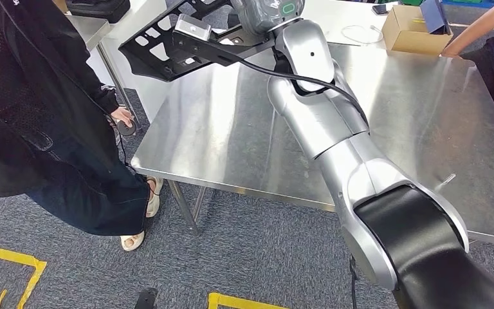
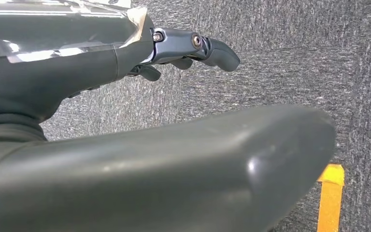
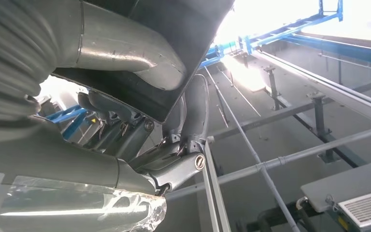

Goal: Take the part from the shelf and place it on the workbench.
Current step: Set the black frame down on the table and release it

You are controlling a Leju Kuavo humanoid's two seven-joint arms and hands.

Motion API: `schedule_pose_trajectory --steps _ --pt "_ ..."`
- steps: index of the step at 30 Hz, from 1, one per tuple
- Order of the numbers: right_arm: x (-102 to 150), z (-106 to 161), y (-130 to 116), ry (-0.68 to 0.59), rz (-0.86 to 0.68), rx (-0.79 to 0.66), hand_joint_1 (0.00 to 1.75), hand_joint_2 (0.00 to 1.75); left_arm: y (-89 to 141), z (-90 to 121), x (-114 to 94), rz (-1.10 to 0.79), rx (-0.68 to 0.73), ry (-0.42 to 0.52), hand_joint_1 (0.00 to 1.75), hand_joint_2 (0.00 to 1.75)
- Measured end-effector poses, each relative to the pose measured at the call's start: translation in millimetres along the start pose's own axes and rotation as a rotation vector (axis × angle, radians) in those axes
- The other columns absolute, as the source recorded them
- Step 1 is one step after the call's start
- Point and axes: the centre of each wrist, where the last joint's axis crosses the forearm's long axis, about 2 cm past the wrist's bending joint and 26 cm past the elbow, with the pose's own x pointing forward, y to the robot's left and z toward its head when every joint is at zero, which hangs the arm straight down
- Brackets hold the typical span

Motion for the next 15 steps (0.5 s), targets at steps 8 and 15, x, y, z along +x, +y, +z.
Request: schedule_pose_trajectory --steps 8,15 --pt "3.9 4.3 7.4 -0.016 0.005 0.037 1.75 1.75 -1.1 0.3 0.8 -0.005 -0.008 -0.004 0.0 0.0" --pt "8.4 14.7 20.8 0.007 -0.002 0.083 1.75 1.75 -4.5 1.1 3.8 -0.021 -0.029 -0.016 0.0 0.0"
